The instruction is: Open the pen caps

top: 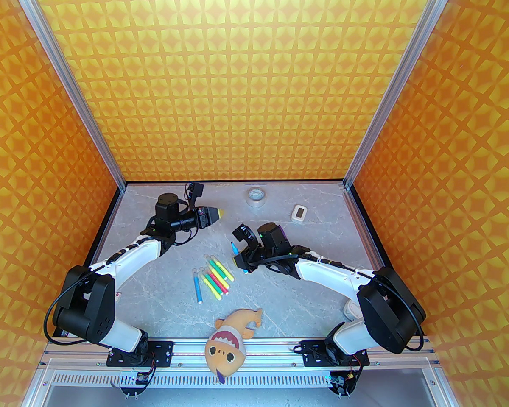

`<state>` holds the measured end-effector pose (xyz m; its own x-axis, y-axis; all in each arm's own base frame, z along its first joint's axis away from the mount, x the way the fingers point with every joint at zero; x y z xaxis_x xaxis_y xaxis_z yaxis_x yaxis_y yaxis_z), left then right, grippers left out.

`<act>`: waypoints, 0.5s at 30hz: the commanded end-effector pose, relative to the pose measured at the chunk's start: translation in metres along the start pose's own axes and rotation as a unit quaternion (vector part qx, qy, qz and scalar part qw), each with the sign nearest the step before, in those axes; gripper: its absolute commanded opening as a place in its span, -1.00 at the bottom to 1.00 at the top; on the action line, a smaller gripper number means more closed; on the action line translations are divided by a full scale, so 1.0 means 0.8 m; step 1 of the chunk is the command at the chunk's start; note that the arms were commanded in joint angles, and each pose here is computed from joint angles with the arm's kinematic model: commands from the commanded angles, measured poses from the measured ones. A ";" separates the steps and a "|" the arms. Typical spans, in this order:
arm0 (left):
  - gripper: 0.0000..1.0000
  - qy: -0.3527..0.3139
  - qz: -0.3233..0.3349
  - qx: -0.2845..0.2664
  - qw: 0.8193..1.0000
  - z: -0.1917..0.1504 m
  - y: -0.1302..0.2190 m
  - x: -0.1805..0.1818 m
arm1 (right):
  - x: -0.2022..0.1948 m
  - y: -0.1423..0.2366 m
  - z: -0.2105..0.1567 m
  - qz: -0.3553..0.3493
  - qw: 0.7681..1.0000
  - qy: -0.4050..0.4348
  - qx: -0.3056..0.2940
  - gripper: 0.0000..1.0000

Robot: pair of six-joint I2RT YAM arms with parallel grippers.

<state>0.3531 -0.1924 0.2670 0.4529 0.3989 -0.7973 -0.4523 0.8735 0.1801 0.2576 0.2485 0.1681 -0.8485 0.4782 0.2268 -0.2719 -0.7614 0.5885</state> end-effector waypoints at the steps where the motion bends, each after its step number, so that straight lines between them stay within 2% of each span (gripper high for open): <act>1: -1.00 -0.008 0.029 -0.016 0.999 0.013 0.013 -0.005 | -0.006 0.014 0.007 -0.043 0.999 0.013 -0.007 -1.00; 4: -1.00 0.001 0.097 -0.013 0.995 0.014 0.031 0.015 | -0.019 0.022 0.009 -0.089 0.996 0.011 0.009 -1.00; 10: -1.00 0.030 0.236 -0.024 0.971 0.017 0.084 0.065 | -0.074 0.043 0.002 -0.205 0.976 -0.017 0.065 -1.00; 13: -1.00 0.050 0.296 -0.029 0.953 0.015 0.114 0.094 | -0.107 0.057 -0.003 -0.265 0.959 -0.040 0.095 -1.00; 15: -1.00 0.052 0.355 -0.031 0.933 0.013 0.134 0.112 | -0.126 0.065 -0.007 -0.298 0.946 -0.049 0.118 -1.00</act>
<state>0.3632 -0.0863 0.2343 0.0717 0.7440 -0.6643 -0.6646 0.5323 0.5244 0.3143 0.1833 0.1788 -0.6176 0.7862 -0.0202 -0.5482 -0.4119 0.7278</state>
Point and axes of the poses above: each hand's point on the last joint's axis, 136 mm out from that joint toward the fingers, its own y axis back along the fingers, its own x axis along the line the jaws close on, z = x × y, the point moved 7 cm from there along y, back along the fingers, and after that the axes turned 10 degrees about y, right-handed, at the moved point
